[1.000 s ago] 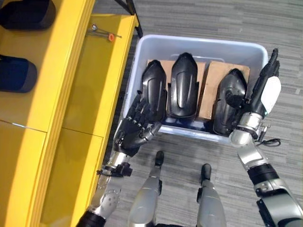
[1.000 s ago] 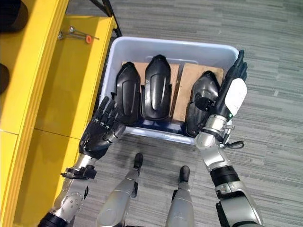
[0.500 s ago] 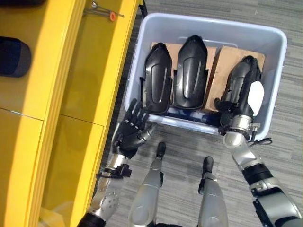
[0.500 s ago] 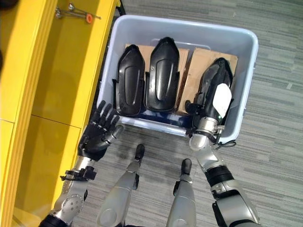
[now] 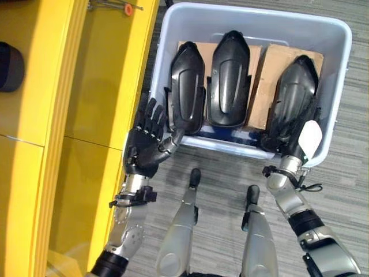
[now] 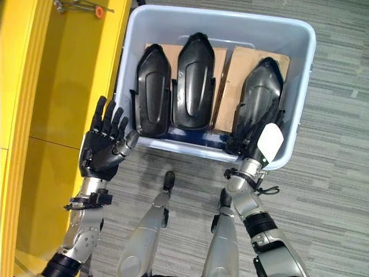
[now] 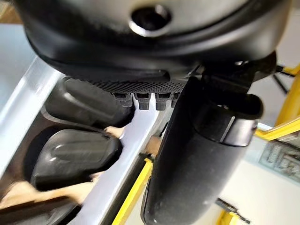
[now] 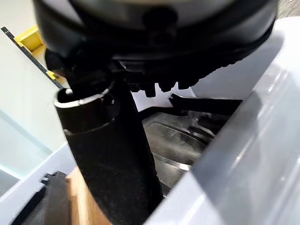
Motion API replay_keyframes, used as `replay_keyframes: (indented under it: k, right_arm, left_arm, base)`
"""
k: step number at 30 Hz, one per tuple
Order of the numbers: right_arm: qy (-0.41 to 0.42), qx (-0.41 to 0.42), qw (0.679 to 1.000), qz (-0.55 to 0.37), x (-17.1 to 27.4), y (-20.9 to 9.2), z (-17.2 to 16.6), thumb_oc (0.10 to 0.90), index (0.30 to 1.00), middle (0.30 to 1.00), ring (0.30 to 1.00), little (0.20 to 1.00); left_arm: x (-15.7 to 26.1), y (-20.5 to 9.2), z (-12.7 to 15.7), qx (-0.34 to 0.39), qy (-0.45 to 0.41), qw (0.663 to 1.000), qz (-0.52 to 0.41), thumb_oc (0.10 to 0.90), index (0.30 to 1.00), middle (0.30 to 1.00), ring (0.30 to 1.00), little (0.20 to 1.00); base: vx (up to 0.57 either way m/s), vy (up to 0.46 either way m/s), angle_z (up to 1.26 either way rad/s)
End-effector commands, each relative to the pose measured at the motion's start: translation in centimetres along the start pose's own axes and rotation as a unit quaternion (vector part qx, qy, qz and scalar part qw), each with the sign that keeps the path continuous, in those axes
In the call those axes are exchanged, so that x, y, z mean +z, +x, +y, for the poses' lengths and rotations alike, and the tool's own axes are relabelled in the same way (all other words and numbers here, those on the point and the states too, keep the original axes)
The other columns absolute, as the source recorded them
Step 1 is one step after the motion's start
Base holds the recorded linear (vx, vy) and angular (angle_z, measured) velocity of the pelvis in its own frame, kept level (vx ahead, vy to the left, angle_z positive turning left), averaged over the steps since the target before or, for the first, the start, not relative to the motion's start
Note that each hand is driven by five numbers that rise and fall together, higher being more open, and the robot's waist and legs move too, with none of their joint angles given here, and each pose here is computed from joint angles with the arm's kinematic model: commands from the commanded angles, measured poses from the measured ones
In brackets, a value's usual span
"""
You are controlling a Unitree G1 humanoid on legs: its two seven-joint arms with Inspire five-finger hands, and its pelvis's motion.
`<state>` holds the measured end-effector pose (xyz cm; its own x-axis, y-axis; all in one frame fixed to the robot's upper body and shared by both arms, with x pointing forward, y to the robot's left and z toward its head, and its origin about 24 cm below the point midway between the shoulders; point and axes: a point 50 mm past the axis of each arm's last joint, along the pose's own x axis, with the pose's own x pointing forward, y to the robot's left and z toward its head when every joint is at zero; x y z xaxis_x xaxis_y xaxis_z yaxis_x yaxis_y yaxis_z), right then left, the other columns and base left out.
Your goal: Move parts from the plastic box to the shelf.
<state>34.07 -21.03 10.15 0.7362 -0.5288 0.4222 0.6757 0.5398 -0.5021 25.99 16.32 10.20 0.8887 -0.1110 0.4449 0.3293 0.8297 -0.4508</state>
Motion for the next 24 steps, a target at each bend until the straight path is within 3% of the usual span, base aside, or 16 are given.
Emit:
replay_keyframes:
  k: [1,5,18,24]
  right_arm:
    - [0.024,-0.097,0.994,-0.042,2.5,3.6,-2.7,0.9,1.0,1.0,1.0,1.0]
    - [0.028,-0.074,0.997,-0.019,2.4,5.1,-2.7,0.9,1.0,1.0,1.0,1.0]
    - [0.013,0.029,0.999,0.019,1.9,7.3,-2.3,0.9,1.0,1.0,1.0,1.0]
    - [0.022,0.001,0.999,0.023,1.9,8.1,-3.1,0.9,1.0,1.0,1.0,1.0]
  left_arm:
    - [3.2,1.2,-2.3,-0.067,-0.001,0.994,-0.088,0.9,1.0,1.0,1.0,1.0]
    - [2.2,1.2,-1.7,-0.04,-0.011,0.998,-0.055,0.9,1.0,1.0,1.0,1.0]
    - [2.1,0.6,-1.5,-0.068,-0.005,0.997,-0.032,0.9,1.0,1.0,1.0,1.0]
    - [2.2,0.6,-1.5,-0.072,-0.009,0.997,-0.029,0.9,1.0,1.0,1.0,1.0]
  base:
    - [-0.01,0.031,0.0]
    - [0.0,0.0,0.0]
    - [0.0,-0.007,0.03]
    - [0.0,-0.002,0.01]
